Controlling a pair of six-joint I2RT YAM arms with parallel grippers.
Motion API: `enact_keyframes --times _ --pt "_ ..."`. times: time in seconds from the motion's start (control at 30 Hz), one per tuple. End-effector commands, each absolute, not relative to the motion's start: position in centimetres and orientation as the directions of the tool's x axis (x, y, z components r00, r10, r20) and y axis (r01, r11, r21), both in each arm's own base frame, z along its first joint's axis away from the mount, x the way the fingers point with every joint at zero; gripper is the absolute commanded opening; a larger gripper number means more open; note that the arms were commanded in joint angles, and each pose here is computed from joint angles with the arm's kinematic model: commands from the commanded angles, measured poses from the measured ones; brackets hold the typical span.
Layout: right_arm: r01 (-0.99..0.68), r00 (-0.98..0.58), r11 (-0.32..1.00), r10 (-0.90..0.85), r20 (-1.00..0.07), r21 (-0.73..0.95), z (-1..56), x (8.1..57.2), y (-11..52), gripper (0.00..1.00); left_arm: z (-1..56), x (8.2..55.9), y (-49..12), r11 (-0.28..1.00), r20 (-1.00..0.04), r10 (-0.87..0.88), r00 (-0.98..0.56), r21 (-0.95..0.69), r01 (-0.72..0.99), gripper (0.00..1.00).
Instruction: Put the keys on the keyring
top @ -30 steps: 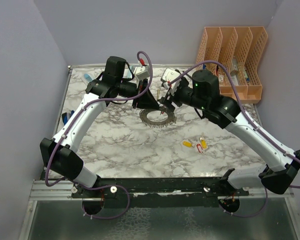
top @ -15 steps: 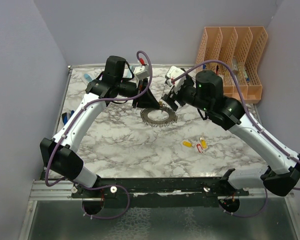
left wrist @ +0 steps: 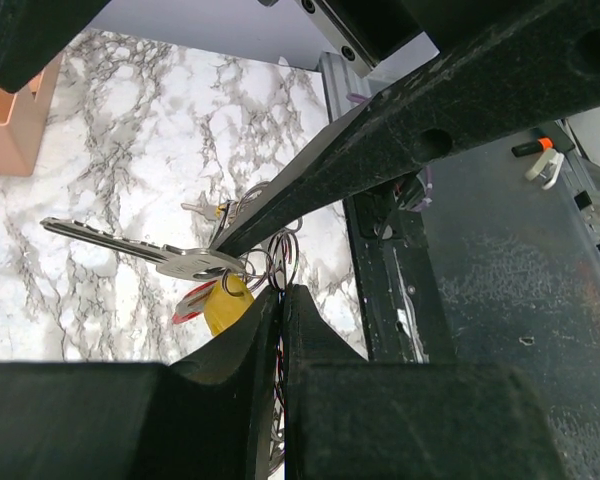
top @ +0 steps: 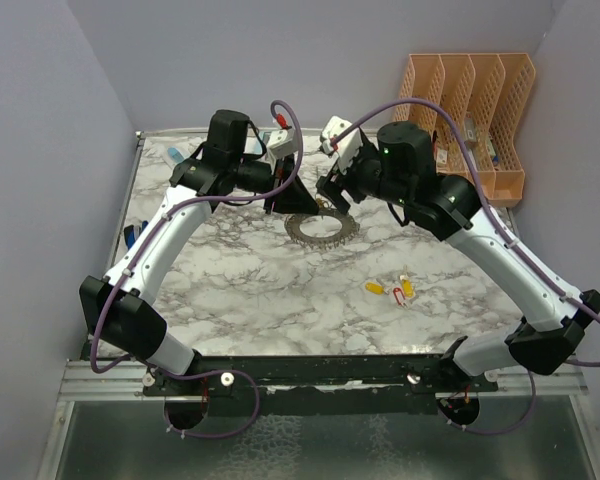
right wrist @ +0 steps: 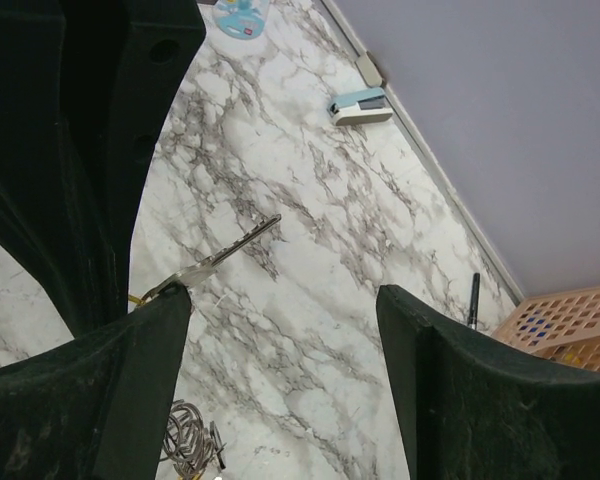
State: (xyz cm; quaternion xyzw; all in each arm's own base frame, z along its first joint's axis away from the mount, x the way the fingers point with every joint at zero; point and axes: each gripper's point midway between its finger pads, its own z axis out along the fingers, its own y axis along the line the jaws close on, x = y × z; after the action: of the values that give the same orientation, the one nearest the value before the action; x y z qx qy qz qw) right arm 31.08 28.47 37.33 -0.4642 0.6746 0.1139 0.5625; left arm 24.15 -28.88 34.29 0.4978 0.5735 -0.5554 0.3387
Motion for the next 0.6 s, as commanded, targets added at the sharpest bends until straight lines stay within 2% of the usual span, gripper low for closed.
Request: enact_keyframes --times 0.0,0.03,0.1,0.33,0.43,0.5,0.57 --pt "-0.69 0.108 0.621 -0.421 -0.901 -0.373 41.0 32.6 27.8 0.85 35.3 21.1 -29.0 -0.234 -0.931 0.193 -0.311 -0.351 0.907 0.0" --pt "-0.69 0.108 0.621 -0.42 -0.901 -0.372 41.0 32.5 27.8 0.92 35.2 21.1 -29.0 -0.234 -0.93 0.194 -0.313 -0.354 0.906 0.0" --pt "-0.693 0.106 0.618 -0.422 -0.901 -0.371 41.0 32.2 27.6 0.96 35.3 21.1 -29.0 -0.236 -0.93 0.194 -0.313 -0.354 0.905 0.0" --pt "-0.716 0.124 0.588 -0.424 -0.897 -0.376 40.9 30.8 27.1 0.91 35.4 21.1 -29.0 -0.241 -0.931 0.191 -0.311 -0.352 0.904 0.0" --pt "-0.733 0.132 0.556 -0.448 -0.884 -0.392 40.2 30.2 26.9 0.75 35.5 21.0 -28.9 -0.242 -0.932 0.189 -0.308 -0.348 0.906 0.0" --pt "-0.74 0.139 0.542 -0.456 -0.879 -0.397 39.8 29.8 26.7 0.61 35.5 21.1 -28.9 -0.24 -0.932 0.189 -0.308 -0.348 0.906 0.0" --pt "-0.744 0.141 0.535 -0.46 -0.876 -0.4 39.6 29.5 26.5 0.57 35.5 21.0 -28.9 -0.242 -0.932 0.189 -0.309 -0.349 0.905 0.0"
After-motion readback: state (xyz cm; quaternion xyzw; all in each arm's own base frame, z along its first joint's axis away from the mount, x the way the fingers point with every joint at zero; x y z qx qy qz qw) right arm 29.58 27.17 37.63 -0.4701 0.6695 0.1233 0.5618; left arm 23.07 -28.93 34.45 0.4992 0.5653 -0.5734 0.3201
